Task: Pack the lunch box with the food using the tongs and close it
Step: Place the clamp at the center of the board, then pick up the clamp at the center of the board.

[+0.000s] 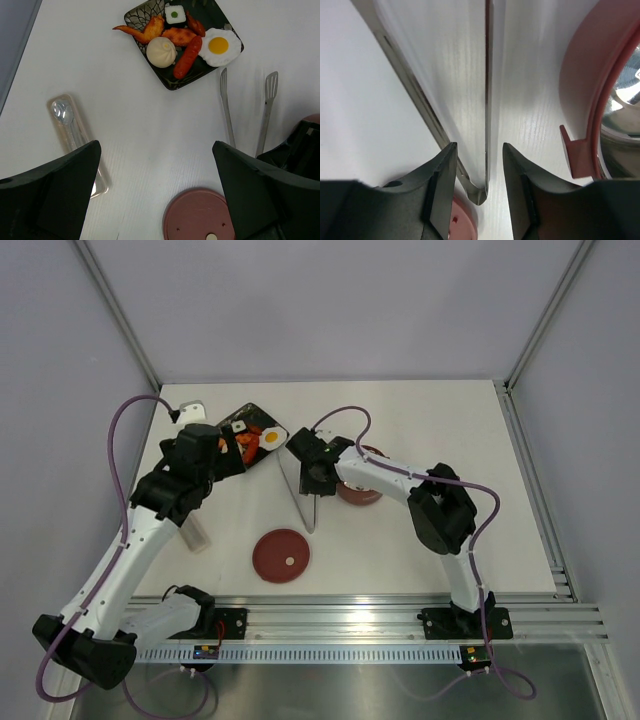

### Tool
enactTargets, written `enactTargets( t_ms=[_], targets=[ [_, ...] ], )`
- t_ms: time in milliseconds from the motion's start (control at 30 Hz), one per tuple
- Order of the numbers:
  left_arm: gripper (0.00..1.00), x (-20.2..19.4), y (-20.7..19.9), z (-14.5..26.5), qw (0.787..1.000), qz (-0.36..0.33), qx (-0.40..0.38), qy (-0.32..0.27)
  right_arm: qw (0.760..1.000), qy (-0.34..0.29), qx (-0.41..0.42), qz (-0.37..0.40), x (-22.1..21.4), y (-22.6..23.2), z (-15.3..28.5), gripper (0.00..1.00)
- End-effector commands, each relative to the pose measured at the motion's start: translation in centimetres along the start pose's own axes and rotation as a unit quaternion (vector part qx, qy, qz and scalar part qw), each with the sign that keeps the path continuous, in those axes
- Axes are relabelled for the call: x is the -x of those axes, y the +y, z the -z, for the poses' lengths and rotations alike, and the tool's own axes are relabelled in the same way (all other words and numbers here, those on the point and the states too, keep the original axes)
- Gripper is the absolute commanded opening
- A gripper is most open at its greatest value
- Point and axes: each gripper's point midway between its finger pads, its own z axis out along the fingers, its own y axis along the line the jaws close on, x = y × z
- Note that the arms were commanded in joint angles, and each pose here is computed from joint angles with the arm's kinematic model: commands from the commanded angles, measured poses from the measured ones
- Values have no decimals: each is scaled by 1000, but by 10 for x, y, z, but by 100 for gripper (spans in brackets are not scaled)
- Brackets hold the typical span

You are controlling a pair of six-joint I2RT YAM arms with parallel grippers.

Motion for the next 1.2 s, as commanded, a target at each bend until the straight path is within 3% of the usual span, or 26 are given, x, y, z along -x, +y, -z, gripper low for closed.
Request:
enactTargets(
  t_ms=[0,200,267,367,500,633,767,833,900,1000,1167],
  targets=[
    [99,3,-11,-1,1000,13,-23,-1,997,-50,64,4,29,26,45,49],
    [99,-9,-16,-6,999,10,-35,19,985,-117,118,36,65,39,109,47],
    [99,-14,-18,-7,999,13,-36,28,983,-153,96,38,80,28,124,47],
    [99,-30,-31,-13,996,29,-63,51,980,-186,69,27,104,0,146,45],
    [98,-60,-67,-18,985,55,-125,103,983,-180,34,-20,121,-62,144,47],
    [92,-87,-110,-25,980,46,-140,137,980,-187,6,-68,128,-117,150,51],
    [76,-114,-140,-47,976,47,-125,171,979,-184,-12,-81,118,-141,152,55],
    [74,-129,-147,-62,976,42,-108,186,980,-179,-18,-81,109,-147,152,59],
    [78,-142,-155,-71,975,27,-99,196,981,-174,-25,-81,102,-153,150,63],
    [95,-156,-165,-76,975,4,-92,201,982,-167,-26,-80,95,-155,149,71],
    [99,-174,-180,-80,974,-5,-95,206,984,-161,-21,-78,92,-154,145,78]
  ],
)
